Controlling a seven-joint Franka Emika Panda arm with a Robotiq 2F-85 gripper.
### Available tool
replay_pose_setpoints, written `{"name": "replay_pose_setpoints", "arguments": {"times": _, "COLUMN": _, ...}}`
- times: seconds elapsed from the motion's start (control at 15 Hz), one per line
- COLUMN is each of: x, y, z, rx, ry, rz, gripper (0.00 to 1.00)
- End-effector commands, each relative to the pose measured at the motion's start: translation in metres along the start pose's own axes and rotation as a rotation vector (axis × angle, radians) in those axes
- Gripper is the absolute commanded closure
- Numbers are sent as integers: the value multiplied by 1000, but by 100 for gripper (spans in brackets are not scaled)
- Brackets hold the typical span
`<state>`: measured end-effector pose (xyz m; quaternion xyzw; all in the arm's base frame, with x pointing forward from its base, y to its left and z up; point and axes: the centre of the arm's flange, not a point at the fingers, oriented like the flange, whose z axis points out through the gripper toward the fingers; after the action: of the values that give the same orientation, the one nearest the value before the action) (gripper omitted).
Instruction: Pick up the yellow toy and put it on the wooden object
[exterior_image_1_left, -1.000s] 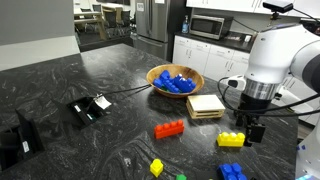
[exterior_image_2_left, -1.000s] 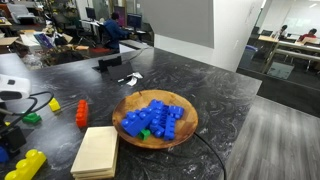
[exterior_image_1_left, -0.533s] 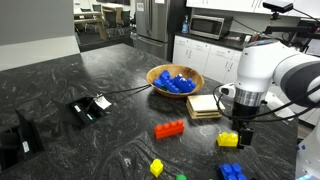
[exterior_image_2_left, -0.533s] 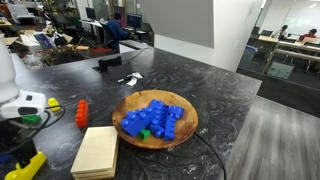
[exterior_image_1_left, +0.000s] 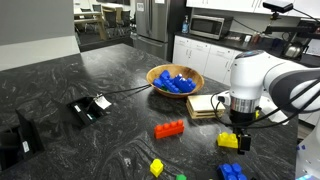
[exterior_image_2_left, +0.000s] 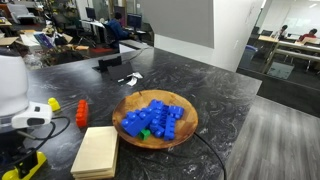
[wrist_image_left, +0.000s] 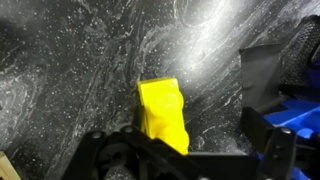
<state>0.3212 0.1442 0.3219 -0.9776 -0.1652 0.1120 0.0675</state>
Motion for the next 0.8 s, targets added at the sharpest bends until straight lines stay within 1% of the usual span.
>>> {"name": "replay_pose_setpoints", "arguments": {"times": 0.0, "x": 4, "y": 3, "z": 6, "rx": 34, "ry": 10, "rz": -7, "gripper": 29}}
{"name": "replay_pose_setpoints", "arguments": {"times": 0.07, "x": 4, "y": 3, "z": 6, "rx": 37, "ry": 14, "rz": -4, "gripper": 33}}
{"name": "replay_pose_setpoints", "arguments": {"times": 0.13, "x": 4, "y": 3, "z": 5, "rx": 40, "ry": 18, "rz": 0, "gripper": 40}}
{"name": "replay_pose_setpoints", "arguments": {"times": 0.47, "x": 3, "y": 4, "z": 0, "rx": 35, "ry": 42, "rz": 7, "gripper": 76}}
{"name": "replay_pose_setpoints", "arguments": {"times": 0.6, "x": 1, "y": 5, "z": -6, "rx": 21, "ry": 57, "rz": 13, "gripper": 89}}
{"name": "replay_pose_setpoints", "arguments": {"times": 0.73, "x": 0, "y": 7, "z": -14, "rx": 17, "ry": 75, "rz": 18, "gripper": 89}}
